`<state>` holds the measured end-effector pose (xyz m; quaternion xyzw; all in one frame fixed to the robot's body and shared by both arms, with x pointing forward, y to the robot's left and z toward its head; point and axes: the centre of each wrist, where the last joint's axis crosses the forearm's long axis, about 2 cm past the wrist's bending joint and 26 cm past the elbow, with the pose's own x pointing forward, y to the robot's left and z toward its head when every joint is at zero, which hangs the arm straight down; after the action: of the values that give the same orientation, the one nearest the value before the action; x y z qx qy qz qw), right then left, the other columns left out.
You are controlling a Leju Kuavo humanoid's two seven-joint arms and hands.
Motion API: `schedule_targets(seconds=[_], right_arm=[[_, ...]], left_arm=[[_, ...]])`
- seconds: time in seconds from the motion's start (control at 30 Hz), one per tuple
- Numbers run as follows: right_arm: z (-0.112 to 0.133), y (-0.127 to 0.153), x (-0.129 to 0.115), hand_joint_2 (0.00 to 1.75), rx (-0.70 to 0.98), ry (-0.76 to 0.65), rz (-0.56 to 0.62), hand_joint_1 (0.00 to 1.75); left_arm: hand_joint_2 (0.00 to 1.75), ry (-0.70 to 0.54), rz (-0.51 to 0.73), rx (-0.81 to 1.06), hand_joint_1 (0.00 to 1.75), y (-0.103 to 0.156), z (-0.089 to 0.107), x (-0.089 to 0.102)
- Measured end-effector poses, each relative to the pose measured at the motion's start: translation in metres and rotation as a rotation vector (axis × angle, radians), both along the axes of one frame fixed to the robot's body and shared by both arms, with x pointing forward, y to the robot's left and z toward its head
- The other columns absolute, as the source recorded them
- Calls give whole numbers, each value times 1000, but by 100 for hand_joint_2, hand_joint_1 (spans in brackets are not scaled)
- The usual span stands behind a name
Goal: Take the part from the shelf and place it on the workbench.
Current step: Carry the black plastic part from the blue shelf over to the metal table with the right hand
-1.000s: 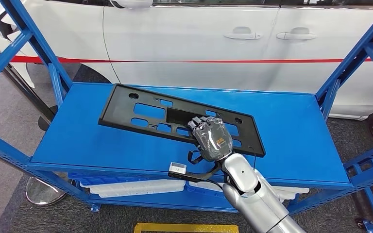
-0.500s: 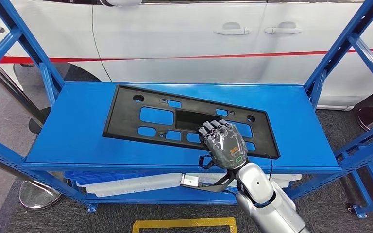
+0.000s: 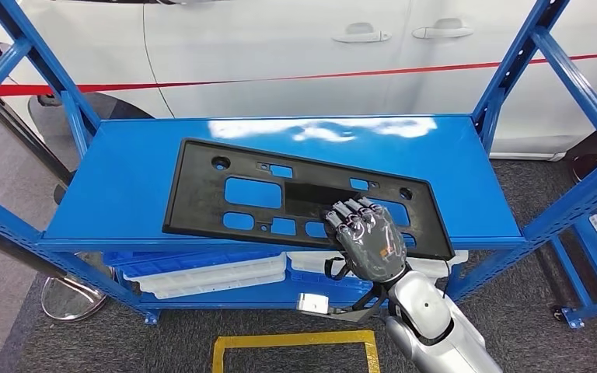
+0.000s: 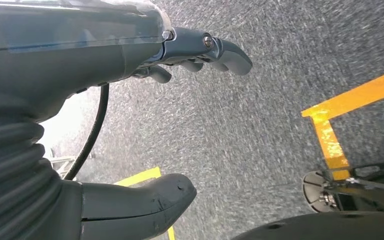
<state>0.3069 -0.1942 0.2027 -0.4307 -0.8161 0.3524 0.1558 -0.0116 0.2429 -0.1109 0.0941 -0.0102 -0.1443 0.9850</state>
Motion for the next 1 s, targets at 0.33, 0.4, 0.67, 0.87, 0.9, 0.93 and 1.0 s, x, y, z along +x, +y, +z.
schedule_targets(seconds=[0.33,0.4,0.67,0.87,0.9,0.93,1.0], right_arm=[[0,-8,-10,175,14,-17,28,175],[-4,-10,-14,175,13,-13,32,175],[-4,-15,-30,175,35,-59,56,175],[-6,-15,-36,175,36,-60,62,175],[-7,-15,-36,175,31,-62,63,175],[-7,-14,-37,175,22,-66,63,175],[-5,-9,-37,175,5,-76,63,175]], left_arm=[[175,-39,8,-11,0,1,0,5],[175,-31,9,-9,0,2,0,4],[175,4,24,-4,0,3,0,2],[175,15,29,-4,0,9,-1,0],[175,11,33,-8,0,11,-1,1],[175,0,38,-13,0,14,-1,1],[175,-27,51,-23,0,23,-2,4]])
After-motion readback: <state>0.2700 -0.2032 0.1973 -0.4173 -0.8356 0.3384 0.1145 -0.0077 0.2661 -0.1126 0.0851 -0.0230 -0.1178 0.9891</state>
